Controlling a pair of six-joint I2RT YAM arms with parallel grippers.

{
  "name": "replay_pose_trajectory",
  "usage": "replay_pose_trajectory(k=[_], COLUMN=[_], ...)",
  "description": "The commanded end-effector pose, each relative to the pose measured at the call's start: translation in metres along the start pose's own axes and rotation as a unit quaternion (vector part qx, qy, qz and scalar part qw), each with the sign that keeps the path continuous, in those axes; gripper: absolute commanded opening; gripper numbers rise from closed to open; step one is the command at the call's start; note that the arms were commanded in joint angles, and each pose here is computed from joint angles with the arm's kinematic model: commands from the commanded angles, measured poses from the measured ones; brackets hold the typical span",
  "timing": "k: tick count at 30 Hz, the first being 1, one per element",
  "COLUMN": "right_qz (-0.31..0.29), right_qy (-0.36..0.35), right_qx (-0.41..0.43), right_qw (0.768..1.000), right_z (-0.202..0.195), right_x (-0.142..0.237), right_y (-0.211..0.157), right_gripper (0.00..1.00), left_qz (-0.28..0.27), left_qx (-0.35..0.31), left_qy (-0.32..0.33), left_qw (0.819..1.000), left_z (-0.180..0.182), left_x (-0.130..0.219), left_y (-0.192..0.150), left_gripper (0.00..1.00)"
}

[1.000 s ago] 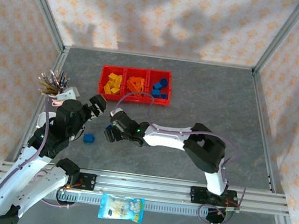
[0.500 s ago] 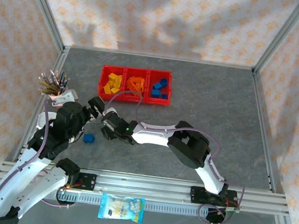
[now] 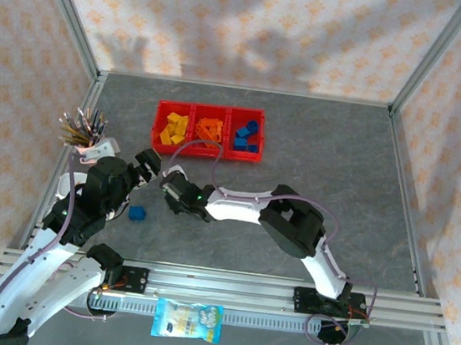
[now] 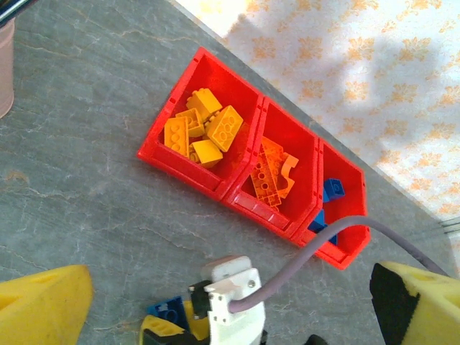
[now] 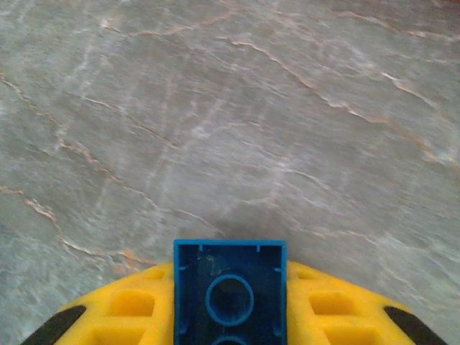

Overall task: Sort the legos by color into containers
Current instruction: Pick up the lego from the middle-left of the table, then place the lego in the container.

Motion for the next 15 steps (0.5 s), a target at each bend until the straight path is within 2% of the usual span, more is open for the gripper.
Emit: replay_pose_trajectory(k=[1,5,9,15], right_qz=[-0.039,-0.060,-0.081,-0.109], right_qy=[-0.002,-0.013,-0.059,-0.115], right_qx=[-0.041,-0.086,-0.130,-0.187], right_qw=[0.998,0.994,0.986,0.970], right_z=[-0.019,-0.049,-0.094,-0.165], right_x=[0.038,0.063,0.083,0.095], right_y=[0.029,0.041,0.054,0.075], right_gripper=[0.28,0.28,0.28,0.28], left_qz=[-0.004,-0.001,0.007,0.018], left_qx=[0.000,-0.009,-0.018,-0.026], left_qy=[-0.005,-0.021,-0.038,-0.052], left_qw=[1.000,1.000,0.999,0.998], left_z=[-0.003,-0.013,-0.026,-0.039], left_x=[-0.003,-0.008,-0.017,-0.035], left_y=[0.003,0.005,0.004,0.001], left_gripper=[1.00,1.00,1.00,0.99])
Point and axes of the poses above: each hand's point on the last joint's axis, 136 mm out from that joint toward the fingers, its own x axis back along the fingers, its own z axis along the line the jaws close on, y = z × x, the point moved 4 cm from there along x, back along the fingers, and after that the axes turned 2 degrees about -x, right-handed, at the moved point
